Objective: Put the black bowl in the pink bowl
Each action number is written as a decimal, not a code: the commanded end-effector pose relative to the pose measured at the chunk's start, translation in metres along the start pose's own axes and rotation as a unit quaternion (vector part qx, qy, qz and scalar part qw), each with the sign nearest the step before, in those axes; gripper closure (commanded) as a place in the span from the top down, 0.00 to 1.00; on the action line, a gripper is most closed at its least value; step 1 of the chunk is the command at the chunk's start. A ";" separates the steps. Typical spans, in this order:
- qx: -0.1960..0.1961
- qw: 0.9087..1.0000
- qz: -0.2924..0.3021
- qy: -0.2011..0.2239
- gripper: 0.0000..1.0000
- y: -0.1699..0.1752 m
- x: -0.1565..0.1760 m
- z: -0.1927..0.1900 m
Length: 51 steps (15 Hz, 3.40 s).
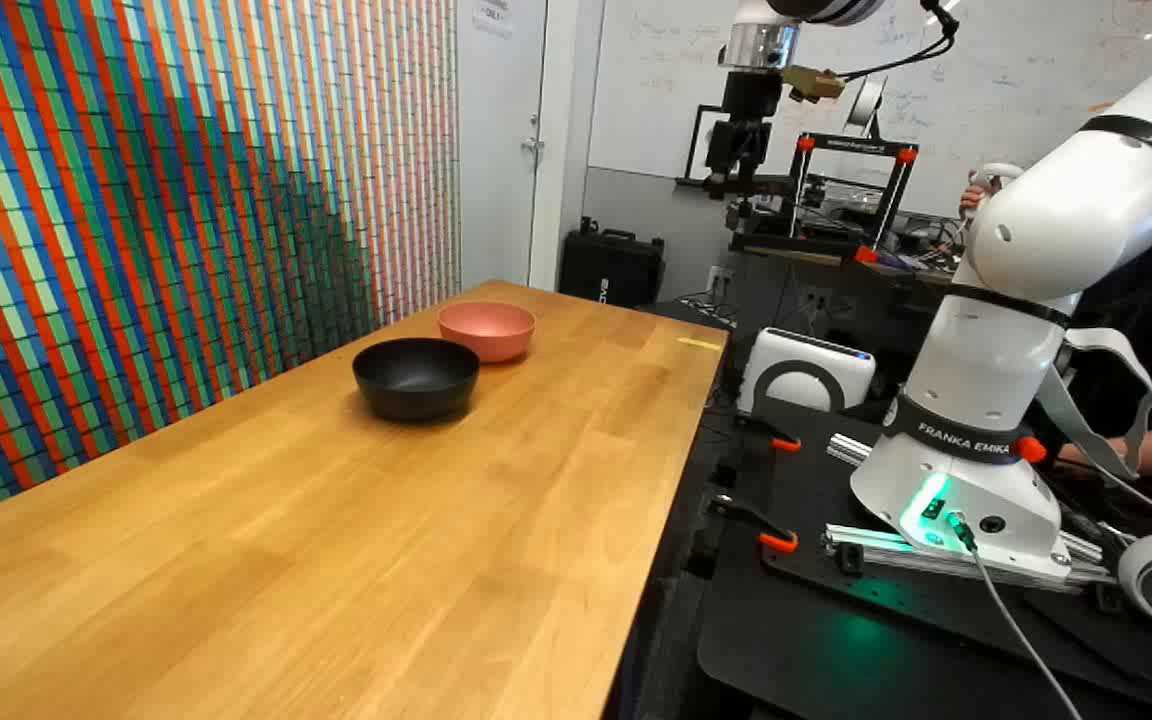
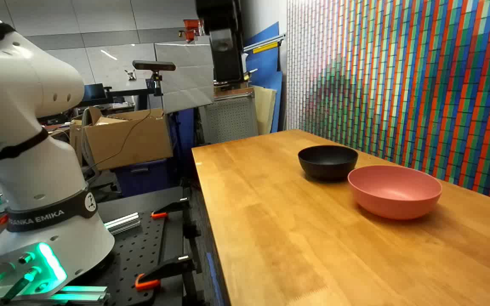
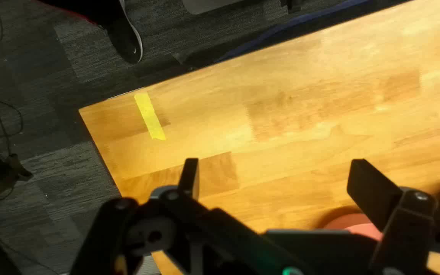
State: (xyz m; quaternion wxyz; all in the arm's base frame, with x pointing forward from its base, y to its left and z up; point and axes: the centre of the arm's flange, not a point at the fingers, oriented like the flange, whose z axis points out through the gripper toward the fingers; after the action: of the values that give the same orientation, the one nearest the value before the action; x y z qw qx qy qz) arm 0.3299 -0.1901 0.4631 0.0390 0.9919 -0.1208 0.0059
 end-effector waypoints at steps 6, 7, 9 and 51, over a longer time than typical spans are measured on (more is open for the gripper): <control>0.000 1.000 -0.007 0.017 1.00 -0.010 0.002 0.002; -0.002 0.999 -0.010 0.035 1.00 -0.019 0.007 0.003; 0.006 0.997 -0.012 0.074 1.00 -0.048 0.026 0.003; 0.002 0.998 -0.052 0.031 1.00 -0.374 0.301 0.167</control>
State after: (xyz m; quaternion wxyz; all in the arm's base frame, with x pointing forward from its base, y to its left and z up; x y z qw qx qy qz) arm 0.7093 0.0995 0.2585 0.0406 0.9961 -0.0680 0.0388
